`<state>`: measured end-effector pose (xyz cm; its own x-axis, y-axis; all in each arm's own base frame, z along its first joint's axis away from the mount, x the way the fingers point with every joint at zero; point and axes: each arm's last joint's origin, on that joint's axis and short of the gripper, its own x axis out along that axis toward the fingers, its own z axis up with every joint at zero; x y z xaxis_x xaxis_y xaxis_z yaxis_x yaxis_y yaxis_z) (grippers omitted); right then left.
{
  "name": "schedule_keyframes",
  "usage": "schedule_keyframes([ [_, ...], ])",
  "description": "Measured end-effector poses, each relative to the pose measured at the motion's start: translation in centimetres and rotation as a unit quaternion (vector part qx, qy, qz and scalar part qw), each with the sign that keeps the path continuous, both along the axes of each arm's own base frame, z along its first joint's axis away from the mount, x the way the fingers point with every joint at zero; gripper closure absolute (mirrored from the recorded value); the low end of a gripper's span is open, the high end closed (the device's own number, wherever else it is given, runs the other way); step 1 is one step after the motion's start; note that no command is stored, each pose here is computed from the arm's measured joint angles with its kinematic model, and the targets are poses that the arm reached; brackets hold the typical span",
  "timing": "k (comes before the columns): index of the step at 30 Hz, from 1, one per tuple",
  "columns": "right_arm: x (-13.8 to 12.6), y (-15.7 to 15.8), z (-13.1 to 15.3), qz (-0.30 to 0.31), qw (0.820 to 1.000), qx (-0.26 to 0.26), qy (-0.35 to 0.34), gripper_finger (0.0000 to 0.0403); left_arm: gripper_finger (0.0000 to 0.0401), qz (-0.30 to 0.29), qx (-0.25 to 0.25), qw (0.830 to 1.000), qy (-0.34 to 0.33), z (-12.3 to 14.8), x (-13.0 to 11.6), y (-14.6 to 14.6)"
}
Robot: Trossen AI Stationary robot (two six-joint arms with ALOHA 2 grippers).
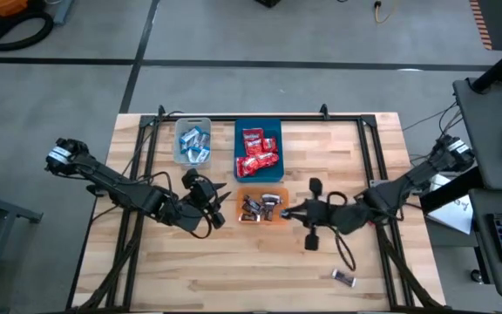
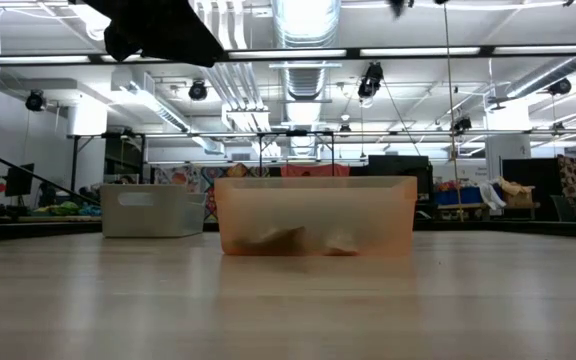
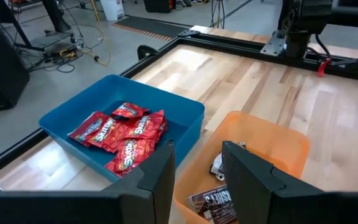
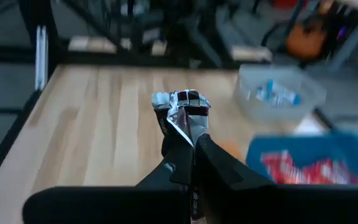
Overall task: Sort candy
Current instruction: Put the brown chocolate bar into the orange bin
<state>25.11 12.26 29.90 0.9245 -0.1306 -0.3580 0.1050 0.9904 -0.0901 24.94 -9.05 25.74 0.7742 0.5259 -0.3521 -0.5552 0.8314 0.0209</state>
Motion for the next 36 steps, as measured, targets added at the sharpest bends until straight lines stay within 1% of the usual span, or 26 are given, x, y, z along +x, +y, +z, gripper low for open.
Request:
schedule_keyframes([
  [4,1.7,-1.2,-0.9,-0.016,0.998,-0.02,-0.052,0.0394,0.0285,0.003,-0.006,1.0,-0.004,0.0,0.0,0.0],
  [7,3.0,-2.4,-2.5,-0.049,0.997,-0.006,-0.063,0.0394,0.0285,0.009,-0.019,1.0,-0.012,-0.1,0.1,0.0],
  [14,5.4,-4.2,-8.9,-0.109,0.994,0.01,0.015,0.0394,0.0285,0.026,-0.042,0.999,-0.009,-1.7,0.9,-0.5],
  [18,6.2,-4.2,-10.8,-0.118,0.992,0.007,0.042,0.0393,0.0285,0.029,-0.043,0.999,-0.001,-2.5,1.3,-0.7],
  [22,7.0,-4.1,-11.2,-0.12,0.992,0.006,0.047,0.0376,0.0285,0.033,-0.049,0.998,-0.003,-2.9,1.5,-0.8],
  [30,7.6,-4.4,-10.7,-0.125,0.991,-0.002,0.055,0.0308,0.0285,0.024,-0.064,0.998,-0.008,-2.9,1.4,-1.2],
  [36,7.7,-4.4,-9.0,-0.131,0.988,0.0,0.078,0.0291,0.0285,0.017,-0.066,0.998,-0.009,-2.8,1.3,-1.6],
])
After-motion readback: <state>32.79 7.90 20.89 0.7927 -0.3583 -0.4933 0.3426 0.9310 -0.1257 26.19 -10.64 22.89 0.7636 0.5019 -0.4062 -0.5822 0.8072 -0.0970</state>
